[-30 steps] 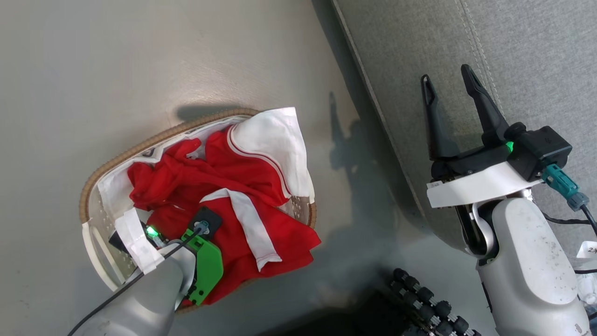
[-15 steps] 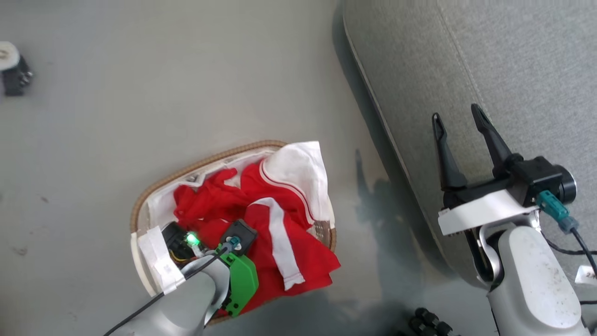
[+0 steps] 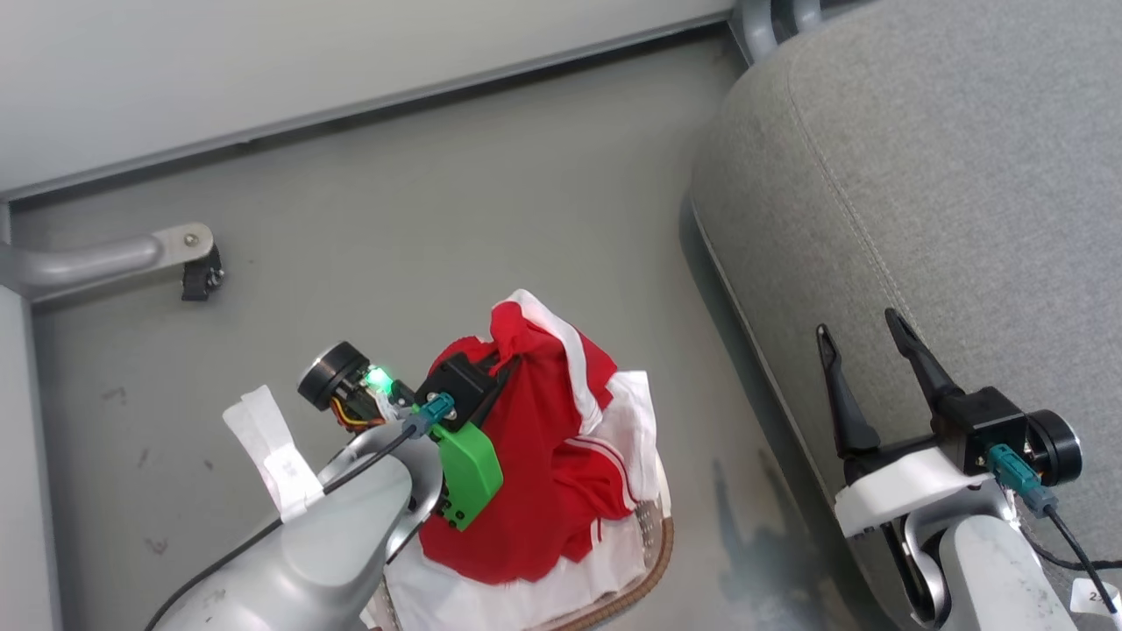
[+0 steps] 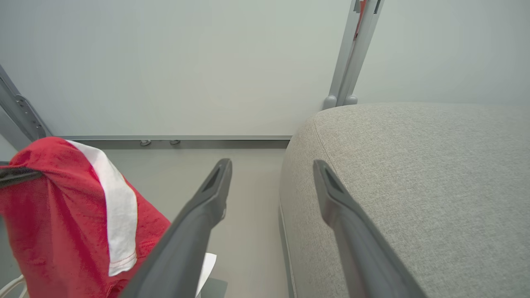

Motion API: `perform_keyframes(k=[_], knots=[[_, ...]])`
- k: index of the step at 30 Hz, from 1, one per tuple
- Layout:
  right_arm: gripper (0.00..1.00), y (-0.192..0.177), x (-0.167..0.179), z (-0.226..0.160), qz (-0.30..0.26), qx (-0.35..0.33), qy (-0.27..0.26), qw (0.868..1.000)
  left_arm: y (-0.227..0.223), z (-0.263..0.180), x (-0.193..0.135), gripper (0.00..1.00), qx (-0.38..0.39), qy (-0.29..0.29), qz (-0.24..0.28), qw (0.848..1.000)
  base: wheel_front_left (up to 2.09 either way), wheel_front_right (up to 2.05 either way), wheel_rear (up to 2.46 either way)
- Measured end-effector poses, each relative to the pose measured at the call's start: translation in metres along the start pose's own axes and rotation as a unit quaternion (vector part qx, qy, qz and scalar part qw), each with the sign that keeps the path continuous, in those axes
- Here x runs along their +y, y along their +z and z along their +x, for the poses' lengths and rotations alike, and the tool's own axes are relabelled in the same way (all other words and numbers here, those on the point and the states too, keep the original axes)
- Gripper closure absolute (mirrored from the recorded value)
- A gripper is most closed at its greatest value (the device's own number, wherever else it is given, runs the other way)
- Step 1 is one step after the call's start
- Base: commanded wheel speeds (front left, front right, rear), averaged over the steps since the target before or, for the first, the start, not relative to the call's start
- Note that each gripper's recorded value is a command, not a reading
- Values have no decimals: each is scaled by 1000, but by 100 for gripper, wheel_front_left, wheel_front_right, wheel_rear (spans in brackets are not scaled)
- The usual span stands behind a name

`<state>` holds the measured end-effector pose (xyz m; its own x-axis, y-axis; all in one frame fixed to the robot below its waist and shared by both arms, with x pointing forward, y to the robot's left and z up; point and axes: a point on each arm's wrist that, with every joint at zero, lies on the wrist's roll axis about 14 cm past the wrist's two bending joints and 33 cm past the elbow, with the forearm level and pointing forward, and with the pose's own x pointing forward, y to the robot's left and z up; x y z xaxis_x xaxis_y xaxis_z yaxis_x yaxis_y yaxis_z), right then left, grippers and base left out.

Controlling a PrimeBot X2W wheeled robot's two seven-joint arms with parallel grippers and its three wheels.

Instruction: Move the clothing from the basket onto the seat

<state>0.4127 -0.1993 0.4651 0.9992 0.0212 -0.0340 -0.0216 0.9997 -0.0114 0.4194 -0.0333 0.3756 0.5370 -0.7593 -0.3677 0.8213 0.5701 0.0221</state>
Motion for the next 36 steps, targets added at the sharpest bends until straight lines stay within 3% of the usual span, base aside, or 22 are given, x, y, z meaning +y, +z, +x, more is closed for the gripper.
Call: perform_keyframes(k=[6, 12, 19, 28, 36], knots=[[0, 18, 11, -17, -2, -23, 15, 1000, 74, -22, 25, 100, -77, 38, 75, 993, 0, 0, 0], [0, 43, 25, -28, -4, -58, 35, 998, 155, -48, 43, 100, -144, 71, 162, 974, 0, 0, 0], [0, 64, 42, -35, -10, -88, 60, 994, 238, -73, 49, 100, -212, 97, 223, 947, 0, 0, 0], [0, 83, 66, -28, -22, -114, 97, 988, 294, -84, 47, 100, -254, 100, 268, 924, 0, 0, 0], [0, 100, 127, -20, -38, -132, 192, 972, 319, -92, 30, 100, -281, 86, 290, 911, 0, 0, 0]])
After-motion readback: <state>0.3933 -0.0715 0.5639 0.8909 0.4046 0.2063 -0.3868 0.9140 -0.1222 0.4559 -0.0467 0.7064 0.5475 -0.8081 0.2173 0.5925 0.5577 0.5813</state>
